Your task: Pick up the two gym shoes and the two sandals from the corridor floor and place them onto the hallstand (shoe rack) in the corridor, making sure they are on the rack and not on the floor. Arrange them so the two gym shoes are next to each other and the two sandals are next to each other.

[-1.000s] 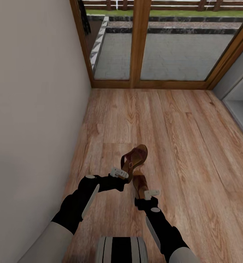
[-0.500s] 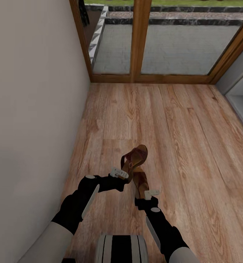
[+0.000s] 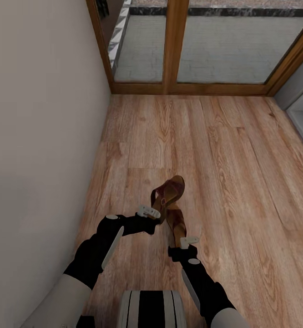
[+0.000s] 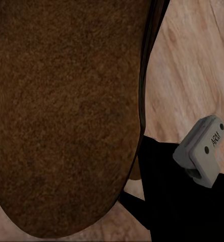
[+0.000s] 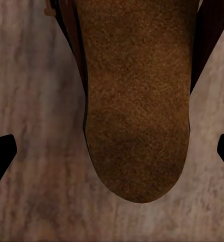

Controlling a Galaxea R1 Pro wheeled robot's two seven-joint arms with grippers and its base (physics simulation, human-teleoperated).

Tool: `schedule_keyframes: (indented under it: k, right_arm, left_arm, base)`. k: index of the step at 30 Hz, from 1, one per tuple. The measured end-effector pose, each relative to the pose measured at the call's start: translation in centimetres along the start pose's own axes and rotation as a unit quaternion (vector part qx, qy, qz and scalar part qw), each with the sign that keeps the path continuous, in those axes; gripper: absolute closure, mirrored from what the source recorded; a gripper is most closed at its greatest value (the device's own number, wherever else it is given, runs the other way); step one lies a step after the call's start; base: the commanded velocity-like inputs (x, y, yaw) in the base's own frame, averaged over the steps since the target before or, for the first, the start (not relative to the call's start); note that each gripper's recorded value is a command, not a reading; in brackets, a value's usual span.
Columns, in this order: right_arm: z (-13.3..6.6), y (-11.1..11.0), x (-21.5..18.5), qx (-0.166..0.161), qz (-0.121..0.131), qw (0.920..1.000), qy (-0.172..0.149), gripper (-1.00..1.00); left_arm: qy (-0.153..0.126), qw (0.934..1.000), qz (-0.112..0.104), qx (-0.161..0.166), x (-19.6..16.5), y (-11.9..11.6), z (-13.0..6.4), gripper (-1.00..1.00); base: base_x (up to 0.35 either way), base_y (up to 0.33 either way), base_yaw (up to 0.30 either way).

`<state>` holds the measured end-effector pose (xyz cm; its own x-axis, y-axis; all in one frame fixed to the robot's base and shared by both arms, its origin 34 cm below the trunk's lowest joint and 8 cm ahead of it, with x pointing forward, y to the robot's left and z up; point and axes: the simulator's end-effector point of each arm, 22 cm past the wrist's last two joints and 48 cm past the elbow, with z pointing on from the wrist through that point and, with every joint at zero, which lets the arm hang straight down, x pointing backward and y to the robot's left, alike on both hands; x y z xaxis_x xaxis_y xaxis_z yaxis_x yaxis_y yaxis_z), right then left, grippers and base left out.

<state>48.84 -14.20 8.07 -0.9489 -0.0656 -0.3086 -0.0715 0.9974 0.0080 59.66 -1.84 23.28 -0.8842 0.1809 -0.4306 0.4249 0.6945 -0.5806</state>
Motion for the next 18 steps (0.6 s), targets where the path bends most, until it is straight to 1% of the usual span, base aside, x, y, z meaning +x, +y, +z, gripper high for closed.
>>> schedule_keyframes:
  k: [8,14,18]
  right_arm:
    - [0.0,0.0,0.0,0.000,0.000,1.0000,0.000,-1.00]
    - [0.7,0.0,1.4,0.000,0.001,0.9999,0.013,-1.00]
    - [0.8,0.0,1.7,0.000,0.001,0.9999,0.016,-1.00]
  left_arm:
    - [-0.032,0.9992,0.025,-0.003,-4.4,-0.1,-0.9,1.00]
    - [-0.023,0.9995,0.020,-0.004,-3.7,0.7,-0.1,1.00]
    - [-0.021,0.9996,0.017,-0.003,-3.5,0.8,0.1,1.00]
  base:
    - [0.000,0.000,0.000]
    - [0.000,0.000,0.000]
    - [0.000,0.000,0.000]
